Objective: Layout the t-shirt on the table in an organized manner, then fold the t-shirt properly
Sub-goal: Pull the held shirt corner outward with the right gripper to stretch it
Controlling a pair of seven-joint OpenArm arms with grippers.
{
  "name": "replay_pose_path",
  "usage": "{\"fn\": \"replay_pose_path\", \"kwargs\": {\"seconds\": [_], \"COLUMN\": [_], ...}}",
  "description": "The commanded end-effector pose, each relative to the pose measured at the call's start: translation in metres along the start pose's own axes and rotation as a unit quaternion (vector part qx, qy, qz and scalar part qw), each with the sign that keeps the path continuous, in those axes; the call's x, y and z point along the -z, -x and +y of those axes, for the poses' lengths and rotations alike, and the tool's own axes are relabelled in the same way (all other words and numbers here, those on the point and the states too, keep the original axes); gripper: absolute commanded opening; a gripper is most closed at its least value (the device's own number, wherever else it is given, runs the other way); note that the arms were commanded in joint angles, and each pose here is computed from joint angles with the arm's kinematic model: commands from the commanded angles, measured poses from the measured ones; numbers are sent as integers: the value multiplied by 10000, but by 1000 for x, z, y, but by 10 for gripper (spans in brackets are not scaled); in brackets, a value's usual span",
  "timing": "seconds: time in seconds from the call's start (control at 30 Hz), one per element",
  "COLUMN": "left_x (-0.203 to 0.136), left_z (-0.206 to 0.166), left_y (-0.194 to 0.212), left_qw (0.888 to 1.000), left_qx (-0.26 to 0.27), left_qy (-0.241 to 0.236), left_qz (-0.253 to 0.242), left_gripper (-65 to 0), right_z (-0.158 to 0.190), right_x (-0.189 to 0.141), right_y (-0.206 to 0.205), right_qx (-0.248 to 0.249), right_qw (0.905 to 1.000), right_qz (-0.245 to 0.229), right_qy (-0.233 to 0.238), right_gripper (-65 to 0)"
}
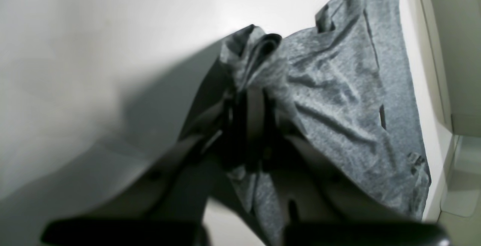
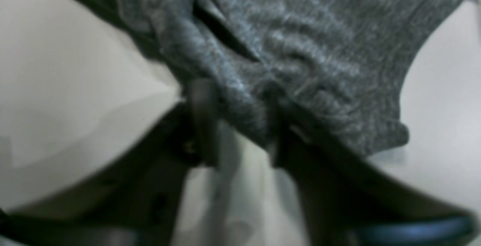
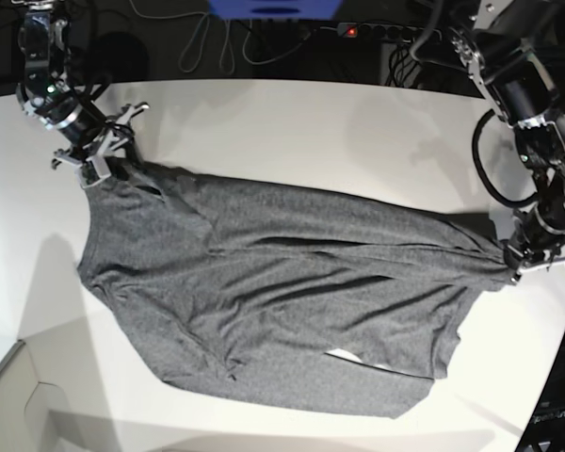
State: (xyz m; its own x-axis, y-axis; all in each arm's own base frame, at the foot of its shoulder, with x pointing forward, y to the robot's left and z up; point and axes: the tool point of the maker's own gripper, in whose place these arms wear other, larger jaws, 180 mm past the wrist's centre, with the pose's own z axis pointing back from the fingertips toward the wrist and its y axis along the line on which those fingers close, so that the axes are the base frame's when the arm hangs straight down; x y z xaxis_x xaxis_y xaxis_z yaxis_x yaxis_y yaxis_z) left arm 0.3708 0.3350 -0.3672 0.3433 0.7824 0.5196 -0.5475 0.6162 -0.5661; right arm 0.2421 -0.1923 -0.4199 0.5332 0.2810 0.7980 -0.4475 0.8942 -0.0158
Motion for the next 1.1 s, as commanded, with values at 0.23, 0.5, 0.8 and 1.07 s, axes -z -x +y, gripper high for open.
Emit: {"fn": "replay_pose_path", "kwargs": {"seconds": [0.23,0.5,0.8,1.07], "left_x": [-5,-5,-5,-5], "left_z": [-10,-10,-10,-9], "left_y": [-23,-23,-23,-24], "left_qw": [9995,9995,9995,9995], "left_qx": [47,37,42,41], "left_qy": [124,136,130,123], "left_qz": [-285,-283,-284,-297], "left_gripper": [-648,-648,-648,-648], "right_z": [-24,-34,-46,-66], "right_x": [-11,-11,-2,6], "right_y": [-16,-30,-63,-76], "right_qx": [-381,-651,-795,-880], "right_qw": [9992,9977,9956,9954], "right_qz": [-122,-173,-497,-301], "right_qy": [88,-25,50,239], "right_gripper": [-650,-650,-650,-650]}}
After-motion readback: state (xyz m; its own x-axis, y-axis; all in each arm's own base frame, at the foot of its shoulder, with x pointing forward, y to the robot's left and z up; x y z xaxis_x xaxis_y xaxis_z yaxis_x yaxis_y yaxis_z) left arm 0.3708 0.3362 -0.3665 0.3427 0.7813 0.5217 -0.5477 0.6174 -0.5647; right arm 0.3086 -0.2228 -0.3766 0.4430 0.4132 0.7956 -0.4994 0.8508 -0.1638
